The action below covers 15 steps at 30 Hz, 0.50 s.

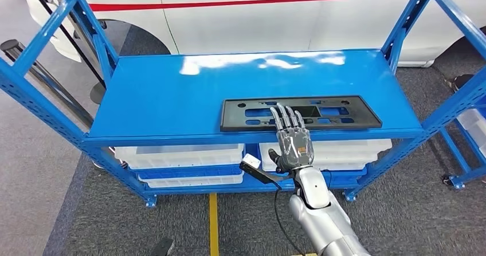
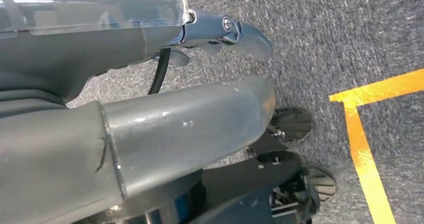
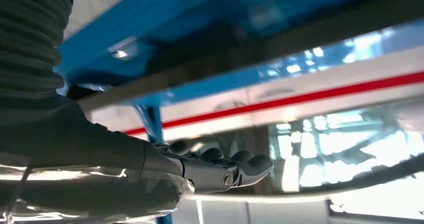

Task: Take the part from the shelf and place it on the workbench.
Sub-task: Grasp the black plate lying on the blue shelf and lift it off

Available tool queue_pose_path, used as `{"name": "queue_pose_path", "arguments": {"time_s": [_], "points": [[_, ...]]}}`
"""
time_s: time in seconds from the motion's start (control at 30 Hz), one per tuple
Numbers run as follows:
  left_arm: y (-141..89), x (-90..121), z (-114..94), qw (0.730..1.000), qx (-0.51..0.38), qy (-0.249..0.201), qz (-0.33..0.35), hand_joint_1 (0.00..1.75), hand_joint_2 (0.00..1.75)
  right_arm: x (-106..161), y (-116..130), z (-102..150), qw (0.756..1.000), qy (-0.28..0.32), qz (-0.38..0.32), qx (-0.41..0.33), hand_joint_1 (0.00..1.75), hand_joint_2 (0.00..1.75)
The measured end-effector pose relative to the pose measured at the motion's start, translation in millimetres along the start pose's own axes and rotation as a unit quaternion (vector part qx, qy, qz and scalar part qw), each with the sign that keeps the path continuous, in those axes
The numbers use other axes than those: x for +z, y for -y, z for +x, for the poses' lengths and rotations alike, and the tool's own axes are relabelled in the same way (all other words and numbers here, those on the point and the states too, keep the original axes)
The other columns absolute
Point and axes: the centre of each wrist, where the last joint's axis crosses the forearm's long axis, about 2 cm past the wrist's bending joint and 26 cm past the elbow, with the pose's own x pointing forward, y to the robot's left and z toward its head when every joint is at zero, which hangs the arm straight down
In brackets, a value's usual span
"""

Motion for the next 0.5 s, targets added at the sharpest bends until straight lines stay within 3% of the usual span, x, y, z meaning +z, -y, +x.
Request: {"name": "queue_pose_path", "arguments": {"time_s": [0.5], "points": [[-1.0,-0.2,1.0,1.0,0.003,0.0,0.0,0.0,0.0,1.4,-7.8,-3.9,0.999,-0.015,0.029,-0.002,0.0,1.75]]}}
